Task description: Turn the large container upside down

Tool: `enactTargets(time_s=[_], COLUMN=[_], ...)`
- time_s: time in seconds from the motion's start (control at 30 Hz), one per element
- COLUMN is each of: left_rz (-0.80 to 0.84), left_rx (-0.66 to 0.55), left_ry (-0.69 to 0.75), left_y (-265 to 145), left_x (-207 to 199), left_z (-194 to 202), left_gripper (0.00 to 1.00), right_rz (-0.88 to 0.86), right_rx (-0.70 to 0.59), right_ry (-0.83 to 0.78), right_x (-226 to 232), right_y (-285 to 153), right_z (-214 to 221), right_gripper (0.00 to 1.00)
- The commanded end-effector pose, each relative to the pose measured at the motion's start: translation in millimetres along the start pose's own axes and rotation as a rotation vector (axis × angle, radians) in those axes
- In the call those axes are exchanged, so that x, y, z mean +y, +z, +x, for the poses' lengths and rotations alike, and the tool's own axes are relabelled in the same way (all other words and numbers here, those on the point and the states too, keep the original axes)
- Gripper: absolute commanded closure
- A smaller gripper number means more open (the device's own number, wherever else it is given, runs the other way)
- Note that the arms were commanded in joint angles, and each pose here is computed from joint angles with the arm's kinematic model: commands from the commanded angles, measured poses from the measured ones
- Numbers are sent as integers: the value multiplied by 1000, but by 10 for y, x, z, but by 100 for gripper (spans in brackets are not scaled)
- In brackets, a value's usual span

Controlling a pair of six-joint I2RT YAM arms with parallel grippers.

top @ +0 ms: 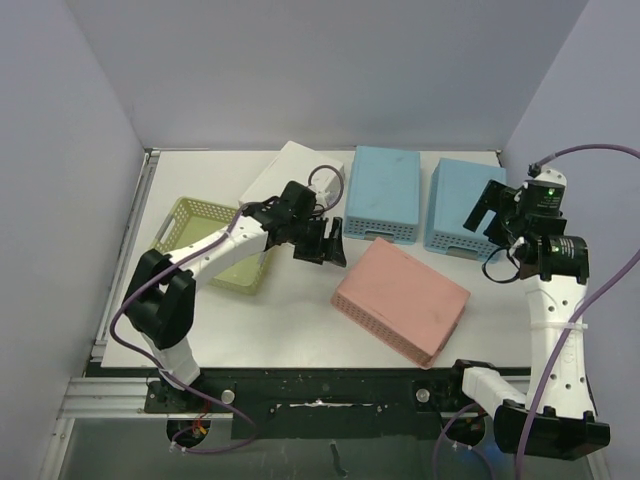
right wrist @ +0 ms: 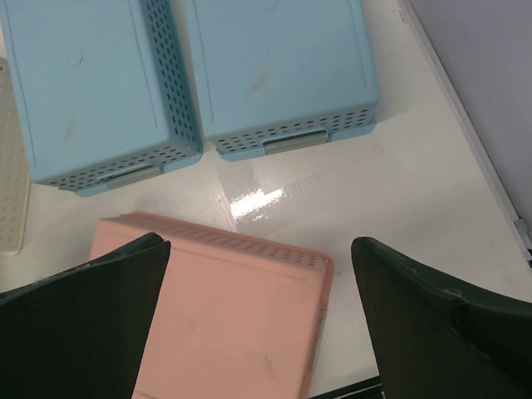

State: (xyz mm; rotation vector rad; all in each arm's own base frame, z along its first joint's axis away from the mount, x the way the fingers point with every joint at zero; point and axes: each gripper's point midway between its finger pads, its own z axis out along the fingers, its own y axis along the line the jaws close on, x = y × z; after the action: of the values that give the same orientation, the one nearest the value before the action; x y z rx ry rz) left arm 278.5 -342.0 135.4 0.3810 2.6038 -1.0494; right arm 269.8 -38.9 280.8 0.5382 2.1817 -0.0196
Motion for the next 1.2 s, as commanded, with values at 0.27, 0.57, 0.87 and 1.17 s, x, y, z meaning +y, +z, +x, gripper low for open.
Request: enactTargets(time_s=[0.27, 0.57, 0.87, 1.17], left_rz=[-506, -554, -480, -450], left_rx=[-199, -375, -381, -266], left_ry=[180, -74, -15, 112], left_y=[-1238, -2082, -1982, -1356], left_x=[620, 1363, 1310, 1230], left_z=[-507, -574, -408, -310], left_gripper=[29, 29, 29, 29], right_rz=[-469, -631, -438, -351], right_rx=[93, 348, 458, 463], right_ry=[-22, -339, -493, -435], right_x=[1402, 2946, 2825, 2232], right_y=[27, 165, 723, 611], right_z=[480, 1911, 2509, 2430], right_gripper=[2, 2, 2, 2])
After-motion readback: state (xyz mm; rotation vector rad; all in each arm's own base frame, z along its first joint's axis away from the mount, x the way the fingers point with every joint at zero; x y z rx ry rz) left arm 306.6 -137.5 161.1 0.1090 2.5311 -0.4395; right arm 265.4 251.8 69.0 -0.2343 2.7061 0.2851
